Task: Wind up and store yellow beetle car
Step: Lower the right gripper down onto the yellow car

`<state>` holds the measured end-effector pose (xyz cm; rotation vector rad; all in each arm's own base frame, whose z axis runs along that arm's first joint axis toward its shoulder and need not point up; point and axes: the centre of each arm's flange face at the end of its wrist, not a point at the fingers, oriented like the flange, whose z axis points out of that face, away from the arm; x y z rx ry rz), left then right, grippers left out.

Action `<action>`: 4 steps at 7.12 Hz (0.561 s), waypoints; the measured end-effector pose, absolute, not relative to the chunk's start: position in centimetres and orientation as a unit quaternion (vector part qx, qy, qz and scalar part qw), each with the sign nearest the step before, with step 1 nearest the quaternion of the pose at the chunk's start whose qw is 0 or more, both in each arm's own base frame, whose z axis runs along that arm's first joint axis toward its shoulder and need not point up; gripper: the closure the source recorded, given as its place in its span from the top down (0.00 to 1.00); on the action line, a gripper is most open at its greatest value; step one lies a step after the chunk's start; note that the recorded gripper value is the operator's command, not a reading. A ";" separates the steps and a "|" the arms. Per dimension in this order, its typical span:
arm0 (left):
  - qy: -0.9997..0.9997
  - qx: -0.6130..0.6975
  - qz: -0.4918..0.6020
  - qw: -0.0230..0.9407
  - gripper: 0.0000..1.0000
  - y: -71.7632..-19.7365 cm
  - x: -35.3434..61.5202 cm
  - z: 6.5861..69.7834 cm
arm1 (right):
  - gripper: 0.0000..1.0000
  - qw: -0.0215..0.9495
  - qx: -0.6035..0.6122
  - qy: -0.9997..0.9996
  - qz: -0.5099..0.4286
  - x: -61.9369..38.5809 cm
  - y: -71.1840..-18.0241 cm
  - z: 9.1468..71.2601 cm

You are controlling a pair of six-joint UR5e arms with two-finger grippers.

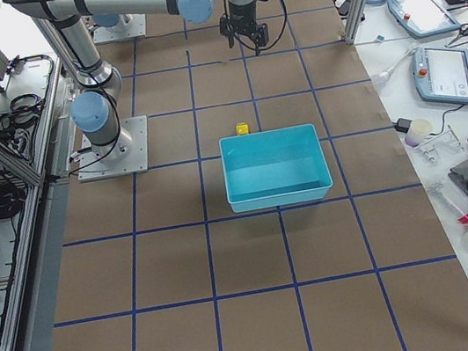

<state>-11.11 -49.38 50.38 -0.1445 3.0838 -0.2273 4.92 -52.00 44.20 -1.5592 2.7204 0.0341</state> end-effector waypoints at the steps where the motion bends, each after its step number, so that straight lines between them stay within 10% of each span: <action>1: 0.996 -0.047 -0.074 0.023 1.00 -49.4 -11.1 50.4 | 1.00 0.017 -0.541 0.840 0.024 3.3 -51.7 42.3; 4: 0.996 -0.048 -0.074 0.023 1.00 -49.4 -11.0 50.5 | 1.00 0.042 -0.655 0.752 0.053 0.7 -50.9 36.3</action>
